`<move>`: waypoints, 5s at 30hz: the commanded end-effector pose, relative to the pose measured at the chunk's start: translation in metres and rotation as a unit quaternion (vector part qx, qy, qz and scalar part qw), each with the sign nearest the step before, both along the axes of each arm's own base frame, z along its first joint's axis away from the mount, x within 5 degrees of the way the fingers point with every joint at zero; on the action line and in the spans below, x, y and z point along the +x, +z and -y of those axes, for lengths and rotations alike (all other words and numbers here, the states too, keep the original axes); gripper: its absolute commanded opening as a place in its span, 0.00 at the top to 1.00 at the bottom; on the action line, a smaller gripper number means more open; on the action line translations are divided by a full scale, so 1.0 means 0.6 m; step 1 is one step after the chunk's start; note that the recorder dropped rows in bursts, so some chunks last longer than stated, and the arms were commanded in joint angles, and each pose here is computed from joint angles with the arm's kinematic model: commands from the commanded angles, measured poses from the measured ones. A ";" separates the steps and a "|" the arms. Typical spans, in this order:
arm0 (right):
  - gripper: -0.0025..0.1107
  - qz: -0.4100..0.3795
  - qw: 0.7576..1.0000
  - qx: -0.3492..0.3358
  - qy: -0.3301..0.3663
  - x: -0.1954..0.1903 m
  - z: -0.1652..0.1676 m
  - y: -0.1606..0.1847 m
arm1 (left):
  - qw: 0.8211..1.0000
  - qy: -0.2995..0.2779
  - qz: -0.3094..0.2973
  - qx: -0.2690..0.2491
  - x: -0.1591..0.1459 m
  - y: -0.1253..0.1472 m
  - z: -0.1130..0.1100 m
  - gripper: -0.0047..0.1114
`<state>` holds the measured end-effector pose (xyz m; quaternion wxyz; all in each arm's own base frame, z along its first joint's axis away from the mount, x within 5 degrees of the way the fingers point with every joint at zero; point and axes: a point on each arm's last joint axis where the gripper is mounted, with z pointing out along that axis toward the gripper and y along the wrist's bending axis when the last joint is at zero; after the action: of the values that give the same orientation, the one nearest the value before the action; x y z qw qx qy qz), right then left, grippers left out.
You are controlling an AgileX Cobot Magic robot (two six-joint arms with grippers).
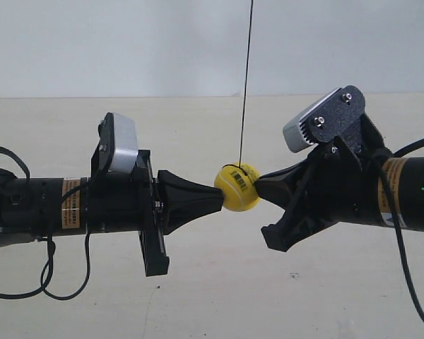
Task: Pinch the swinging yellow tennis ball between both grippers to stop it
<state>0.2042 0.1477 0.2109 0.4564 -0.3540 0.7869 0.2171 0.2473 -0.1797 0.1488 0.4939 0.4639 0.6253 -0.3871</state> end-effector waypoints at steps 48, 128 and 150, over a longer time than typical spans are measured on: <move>0.98 0.011 1.000 0.004 0.028 0.004 -0.011 -0.008 | 1.000 0.018 0.000 -0.015 0.001 0.027 -0.026 0.92; 0.98 -0.053 0.998 -0.014 0.009 0.001 -0.007 -0.032 | 0.997 -0.021 -0.059 0.043 -0.004 -0.005 -0.005 0.92; 0.98 -0.054 0.998 -0.007 0.025 -0.002 -0.010 -0.031 | 0.997 -0.021 -0.059 0.043 -0.004 -0.005 -0.005 0.92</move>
<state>0.2057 0.1509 0.1901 0.4028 -0.3547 0.8132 0.2251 0.2452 -0.1746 0.1434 0.4256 0.4758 0.6649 -0.3878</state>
